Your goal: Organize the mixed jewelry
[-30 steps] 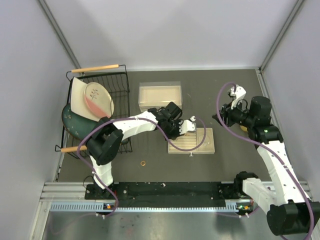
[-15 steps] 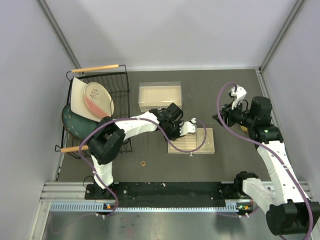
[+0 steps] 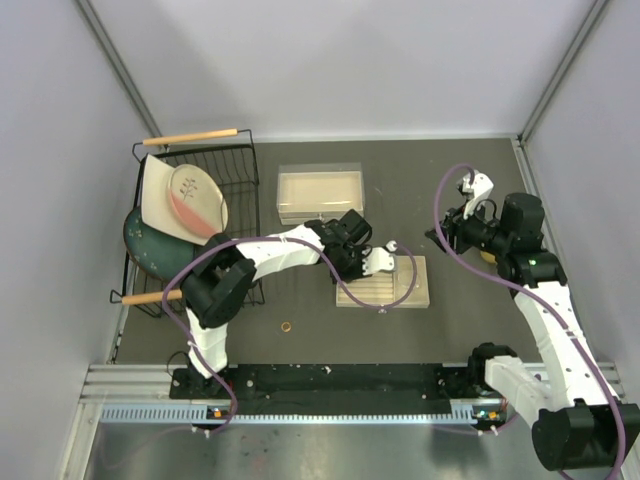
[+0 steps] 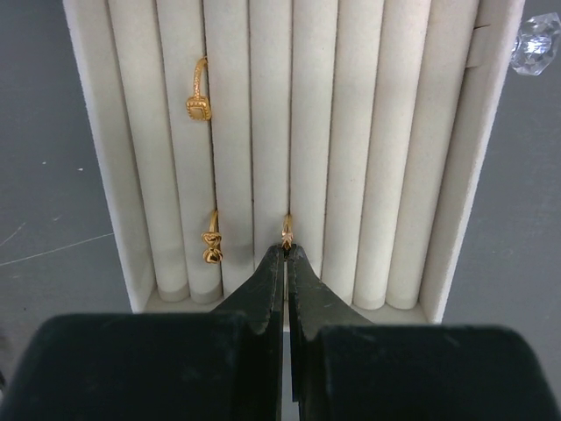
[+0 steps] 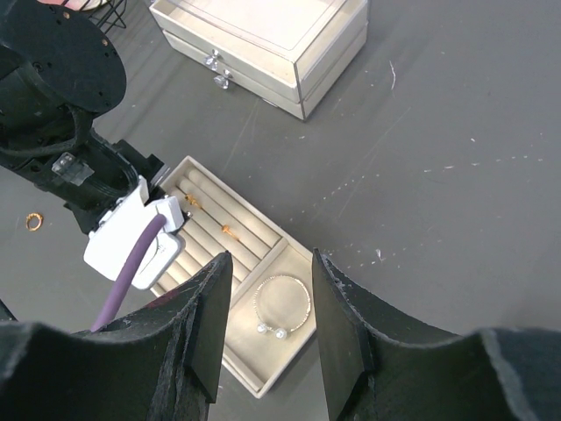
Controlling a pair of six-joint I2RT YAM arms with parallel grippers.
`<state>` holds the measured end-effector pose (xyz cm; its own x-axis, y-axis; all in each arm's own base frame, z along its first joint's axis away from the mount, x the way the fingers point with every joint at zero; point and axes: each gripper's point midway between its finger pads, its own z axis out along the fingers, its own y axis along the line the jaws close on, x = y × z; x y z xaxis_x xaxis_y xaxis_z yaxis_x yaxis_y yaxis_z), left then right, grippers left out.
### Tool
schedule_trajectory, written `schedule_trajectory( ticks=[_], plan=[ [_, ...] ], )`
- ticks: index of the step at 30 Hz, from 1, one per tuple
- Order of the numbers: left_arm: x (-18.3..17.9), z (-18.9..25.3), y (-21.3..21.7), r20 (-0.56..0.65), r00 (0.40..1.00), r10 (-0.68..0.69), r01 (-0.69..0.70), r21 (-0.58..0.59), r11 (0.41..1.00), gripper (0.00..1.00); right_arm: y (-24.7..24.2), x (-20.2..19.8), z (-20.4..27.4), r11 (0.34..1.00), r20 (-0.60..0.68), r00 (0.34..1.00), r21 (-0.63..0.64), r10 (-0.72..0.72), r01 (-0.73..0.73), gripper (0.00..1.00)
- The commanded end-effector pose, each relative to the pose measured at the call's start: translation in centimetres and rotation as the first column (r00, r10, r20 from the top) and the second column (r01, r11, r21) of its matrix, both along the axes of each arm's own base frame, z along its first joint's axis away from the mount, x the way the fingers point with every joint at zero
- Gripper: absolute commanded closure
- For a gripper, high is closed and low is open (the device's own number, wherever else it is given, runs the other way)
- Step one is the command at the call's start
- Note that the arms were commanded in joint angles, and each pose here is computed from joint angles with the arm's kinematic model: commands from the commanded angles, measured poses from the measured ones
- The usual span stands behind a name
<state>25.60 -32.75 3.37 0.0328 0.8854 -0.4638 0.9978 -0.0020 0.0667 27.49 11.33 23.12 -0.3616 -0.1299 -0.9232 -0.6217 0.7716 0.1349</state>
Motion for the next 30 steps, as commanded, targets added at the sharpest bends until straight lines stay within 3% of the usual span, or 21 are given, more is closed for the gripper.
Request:
schedule_trajectory(
  ticks=[1,5,9,13,17,30],
  plan=[
    [-0.4,-1.3,0.4,-0.018,1.0,-0.002,0.003,0.047,0.999,1.0,-0.1,0.2,0.9,1.0,0.042,0.999,0.007,0.005,-0.006,0.58],
    [-0.1,-0.6,0.5,0.001,1.0,0.008,-0.008,0.04,0.999,1.0,-0.1,0.2,0.9,1.0,0.041,0.999,0.008,0.005,-0.005,0.58],
    [0.2,0.6,0.3,0.022,1.0,0.014,-0.015,0.025,1.0,0.92,-0.1,0.2,0.8,1.0,0.038,0.999,0.008,0.005,-0.005,0.58],
    [0.4,1.9,0.2,0.036,0.999,0.02,-0.02,0.014,1.0,0.75,-0.2,0.2,0.8,1.0,0.039,0.999,0.005,0.001,-0.001,0.58],
    [0.8,4.0,0.0,0.072,0.997,0.028,-0.027,-0.014,1.0,0.64,-0.2,0.2,0.8,1.0,0.036,0.999,0.005,-0.002,0.002,0.58],
    [-0.9,8.9,1.5,0.092,0.995,0.049,-0.041,-0.079,0.996,0.58,-0.6,0.2,0.6,1.0,0.033,0.999,0.004,-0.009,0.008,0.58]
  ],
)
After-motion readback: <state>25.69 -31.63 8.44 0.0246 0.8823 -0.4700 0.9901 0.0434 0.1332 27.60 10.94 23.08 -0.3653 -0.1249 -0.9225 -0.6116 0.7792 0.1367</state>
